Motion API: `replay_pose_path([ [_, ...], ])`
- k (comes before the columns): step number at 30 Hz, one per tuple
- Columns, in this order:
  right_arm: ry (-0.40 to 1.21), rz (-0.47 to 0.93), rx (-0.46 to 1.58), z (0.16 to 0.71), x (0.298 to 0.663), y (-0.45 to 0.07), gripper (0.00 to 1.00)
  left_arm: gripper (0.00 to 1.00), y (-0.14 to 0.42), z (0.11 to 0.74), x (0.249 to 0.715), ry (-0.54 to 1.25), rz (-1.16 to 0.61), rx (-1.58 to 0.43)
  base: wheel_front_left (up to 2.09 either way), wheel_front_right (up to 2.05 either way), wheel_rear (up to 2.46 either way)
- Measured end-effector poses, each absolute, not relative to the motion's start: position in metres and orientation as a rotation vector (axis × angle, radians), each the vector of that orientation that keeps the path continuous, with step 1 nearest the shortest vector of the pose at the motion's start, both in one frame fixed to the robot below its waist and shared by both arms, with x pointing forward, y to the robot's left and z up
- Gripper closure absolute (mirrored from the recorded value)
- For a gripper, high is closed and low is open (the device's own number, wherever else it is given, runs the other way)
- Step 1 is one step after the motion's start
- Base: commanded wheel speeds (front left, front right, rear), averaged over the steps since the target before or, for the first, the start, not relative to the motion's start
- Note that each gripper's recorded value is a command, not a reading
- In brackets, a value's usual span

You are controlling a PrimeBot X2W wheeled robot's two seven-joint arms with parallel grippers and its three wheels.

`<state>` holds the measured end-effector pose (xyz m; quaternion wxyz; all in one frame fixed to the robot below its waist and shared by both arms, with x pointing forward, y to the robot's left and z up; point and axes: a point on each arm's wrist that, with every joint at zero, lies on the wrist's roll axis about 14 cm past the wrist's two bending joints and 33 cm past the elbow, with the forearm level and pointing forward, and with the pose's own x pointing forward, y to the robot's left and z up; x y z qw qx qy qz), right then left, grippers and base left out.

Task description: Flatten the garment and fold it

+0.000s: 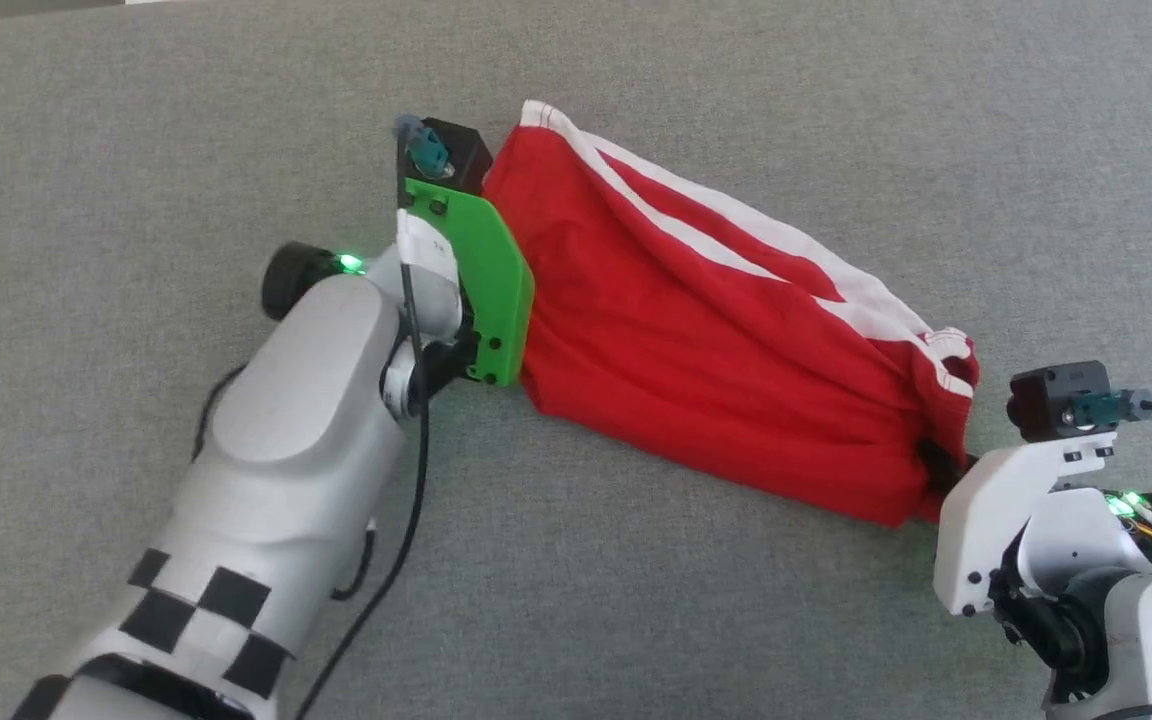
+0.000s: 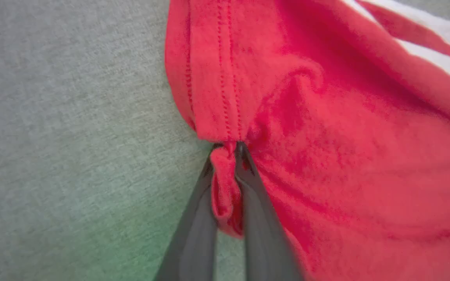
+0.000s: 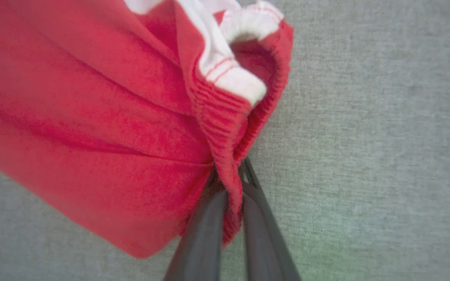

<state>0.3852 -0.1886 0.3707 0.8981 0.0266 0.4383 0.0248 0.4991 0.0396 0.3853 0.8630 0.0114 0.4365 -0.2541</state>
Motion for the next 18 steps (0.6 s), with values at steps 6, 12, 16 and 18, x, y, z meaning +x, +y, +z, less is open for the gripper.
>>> replay_pose_path([
  [6, 0.897, 0.051, 0.058, 0.374, 0.387, -0.188, 1.0, 1.0, 0.032, 0.405, 0.499, 0.809, -0.535, -0.167, 0.0, 0.0, 0.0],
  [12, 0.885, 0.06, 0.044, 0.381, 0.385, -0.186, 1.0, 1.0, 0.049, 0.437, 0.502, 0.667, -0.469, -0.293, 0.0, 0.0, 0.0],
  [16, 0.888, 0.073, 0.035, 0.386, 0.377, -0.184, 1.0, 1.0, 0.066, 0.455, 0.494, 0.601, -0.425, -0.329, 0.0, 0.0, 0.0],
  [18, 0.892, 0.086, 0.03, 0.389, 0.373, -0.181, 1.0, 1.0, 0.073, 0.458, 0.484, 0.591, -0.403, -0.348, 0.0, 0.0, 0.0],
])
